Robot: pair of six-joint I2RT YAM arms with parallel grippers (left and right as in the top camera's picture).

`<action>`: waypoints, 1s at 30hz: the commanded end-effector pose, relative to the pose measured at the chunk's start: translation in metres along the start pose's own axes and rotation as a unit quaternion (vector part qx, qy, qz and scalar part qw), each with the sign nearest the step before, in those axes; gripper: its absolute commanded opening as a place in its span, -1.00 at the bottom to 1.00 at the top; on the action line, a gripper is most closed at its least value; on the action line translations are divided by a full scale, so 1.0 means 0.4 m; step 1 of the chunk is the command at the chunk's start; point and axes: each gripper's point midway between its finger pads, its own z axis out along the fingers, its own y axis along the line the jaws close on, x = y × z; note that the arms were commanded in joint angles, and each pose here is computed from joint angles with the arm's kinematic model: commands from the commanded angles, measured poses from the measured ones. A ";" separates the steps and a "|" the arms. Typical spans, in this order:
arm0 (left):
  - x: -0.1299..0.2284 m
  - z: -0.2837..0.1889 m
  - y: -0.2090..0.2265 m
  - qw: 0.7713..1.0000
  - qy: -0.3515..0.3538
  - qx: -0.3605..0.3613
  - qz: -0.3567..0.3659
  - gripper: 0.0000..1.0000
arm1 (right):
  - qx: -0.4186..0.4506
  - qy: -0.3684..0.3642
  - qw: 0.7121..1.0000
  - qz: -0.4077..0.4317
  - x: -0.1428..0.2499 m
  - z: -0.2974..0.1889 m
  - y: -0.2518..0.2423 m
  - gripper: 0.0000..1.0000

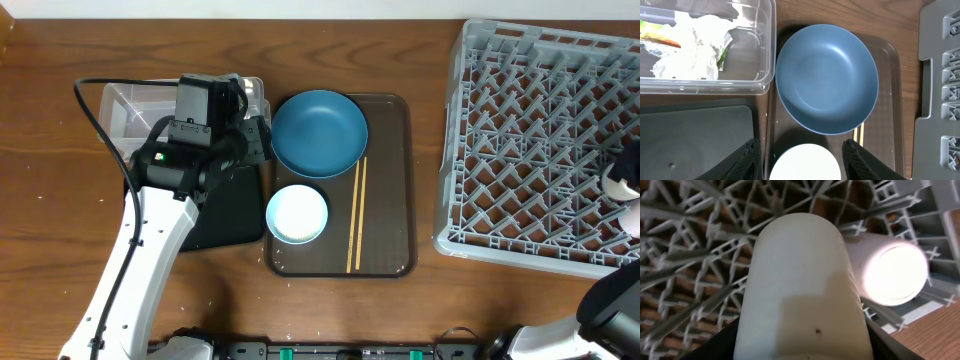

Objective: Sort waste into correct bins and load items into the dishwasher rack
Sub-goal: 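Place the white cup into the dish rack with the right gripper, then grasp the blue plate rim with the right gripper and lift it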

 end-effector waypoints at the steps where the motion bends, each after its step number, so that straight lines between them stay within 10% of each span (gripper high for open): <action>1: -0.003 0.000 0.008 1.000 -0.002 -0.007 0.003 0.11 | 0.015 0.016 1.000 0.015 0.001 0.035 -0.017 -0.34; 3: -0.003 0.000 0.008 1.000 -0.002 -0.007 0.003 0.11 | 0.006 0.017 1.000 0.015 0.001 0.037 -0.009 0.24; 6: -0.002 0.000 0.008 1.000 -0.001 -0.007 0.003 0.11 | 0.002 0.016 1.000 0.015 -0.001 0.037 -0.006 0.31; 11: -0.002 0.000 0.008 1.000 -0.001 -0.007 0.003 0.13 | -0.039 0.010 0.999 0.016 -0.009 0.030 0.030 0.98; 22: 0.051 0.003 0.029 0.999 0.043 -0.024 -0.002 0.26 | -0.332 -0.089 0.938 -0.053 -0.088 -0.213 0.336 0.98; 30: 0.112 0.021 0.053 0.994 0.098 -0.044 -0.009 0.27 | -0.381 -0.112 0.891 -0.222 0.016 -0.296 0.675 0.98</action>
